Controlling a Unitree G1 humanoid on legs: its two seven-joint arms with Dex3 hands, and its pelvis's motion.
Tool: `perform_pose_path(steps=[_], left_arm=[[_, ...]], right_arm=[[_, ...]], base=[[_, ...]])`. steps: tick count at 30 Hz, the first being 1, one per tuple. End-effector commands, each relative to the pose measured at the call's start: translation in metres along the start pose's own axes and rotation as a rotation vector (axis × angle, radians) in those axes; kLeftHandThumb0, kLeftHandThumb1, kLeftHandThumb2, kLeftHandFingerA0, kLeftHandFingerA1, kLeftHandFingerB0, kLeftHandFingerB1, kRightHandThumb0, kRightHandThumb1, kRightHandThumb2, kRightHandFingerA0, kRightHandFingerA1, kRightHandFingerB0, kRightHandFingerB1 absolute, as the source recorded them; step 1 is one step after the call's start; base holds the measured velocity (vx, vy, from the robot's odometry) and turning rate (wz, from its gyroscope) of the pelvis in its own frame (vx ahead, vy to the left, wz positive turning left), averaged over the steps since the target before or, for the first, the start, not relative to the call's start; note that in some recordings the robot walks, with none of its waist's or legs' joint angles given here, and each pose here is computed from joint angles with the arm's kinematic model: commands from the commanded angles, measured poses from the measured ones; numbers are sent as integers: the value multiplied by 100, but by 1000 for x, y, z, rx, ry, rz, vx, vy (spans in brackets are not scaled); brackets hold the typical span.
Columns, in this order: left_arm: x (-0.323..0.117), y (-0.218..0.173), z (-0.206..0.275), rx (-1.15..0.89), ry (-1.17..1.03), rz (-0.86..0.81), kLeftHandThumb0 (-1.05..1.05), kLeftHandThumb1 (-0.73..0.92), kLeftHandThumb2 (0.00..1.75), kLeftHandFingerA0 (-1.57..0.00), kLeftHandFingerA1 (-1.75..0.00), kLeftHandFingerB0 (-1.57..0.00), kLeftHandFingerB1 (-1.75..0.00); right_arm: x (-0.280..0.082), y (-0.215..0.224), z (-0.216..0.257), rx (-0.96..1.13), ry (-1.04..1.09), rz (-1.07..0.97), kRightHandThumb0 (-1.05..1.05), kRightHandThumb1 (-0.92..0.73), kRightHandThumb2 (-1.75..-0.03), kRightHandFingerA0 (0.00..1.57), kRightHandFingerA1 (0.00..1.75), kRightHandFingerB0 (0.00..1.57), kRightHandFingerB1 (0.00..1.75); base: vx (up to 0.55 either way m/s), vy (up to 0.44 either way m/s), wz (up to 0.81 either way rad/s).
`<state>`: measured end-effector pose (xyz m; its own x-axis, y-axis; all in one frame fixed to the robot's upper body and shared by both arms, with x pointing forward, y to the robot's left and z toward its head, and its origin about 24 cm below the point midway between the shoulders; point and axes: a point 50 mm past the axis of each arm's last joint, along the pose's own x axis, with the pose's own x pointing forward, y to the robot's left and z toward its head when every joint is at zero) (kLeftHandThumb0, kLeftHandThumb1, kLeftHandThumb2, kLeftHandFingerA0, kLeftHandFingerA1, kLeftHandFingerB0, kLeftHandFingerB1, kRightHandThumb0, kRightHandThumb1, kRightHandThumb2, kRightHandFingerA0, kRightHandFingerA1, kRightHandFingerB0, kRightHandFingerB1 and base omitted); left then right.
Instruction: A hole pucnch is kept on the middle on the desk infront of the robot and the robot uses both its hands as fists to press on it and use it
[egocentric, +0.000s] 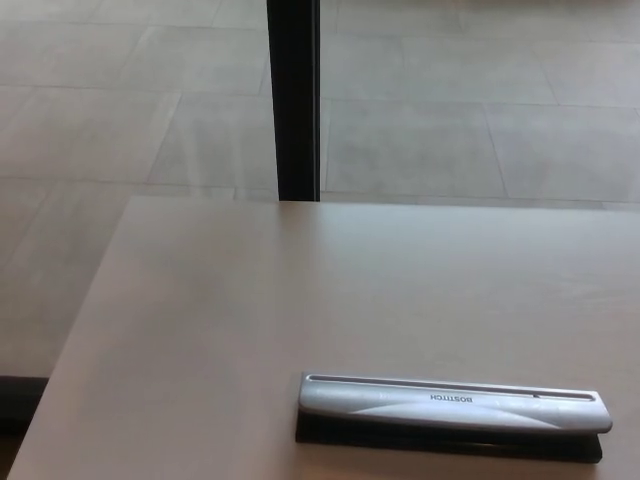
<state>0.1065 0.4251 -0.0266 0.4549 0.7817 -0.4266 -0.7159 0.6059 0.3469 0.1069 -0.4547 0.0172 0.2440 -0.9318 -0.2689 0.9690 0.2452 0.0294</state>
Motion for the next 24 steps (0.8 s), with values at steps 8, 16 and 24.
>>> perform_pose_path(steps=[8, 16, 24], left_arm=[[-108, -73, 281, -851, -832, -207, -39, 63, 85, -92, -172, -73, -125], [-178, -140, 299, -770, -1005, -520, -16, 79, 84, -86, -175, -62, -119], [-235, -219, 250, -598, -954, -1025, -9, 49, 134, -94, -175, -77, -140]], right_arm=[[-39, 105, 188, 710, -385, 288, -49, -42, -108, 123, 175, 100, 122], [-124, 158, 190, 633, -529, 691, -42, -35, -120, 116, 168, 101, 125], [-196, 189, 130, 416, -444, 1045, -22, -71, -101, 100, 175, 73, 120]], base=[[0, 0, 0], [0, 0, 0], [0, 0, 0]])
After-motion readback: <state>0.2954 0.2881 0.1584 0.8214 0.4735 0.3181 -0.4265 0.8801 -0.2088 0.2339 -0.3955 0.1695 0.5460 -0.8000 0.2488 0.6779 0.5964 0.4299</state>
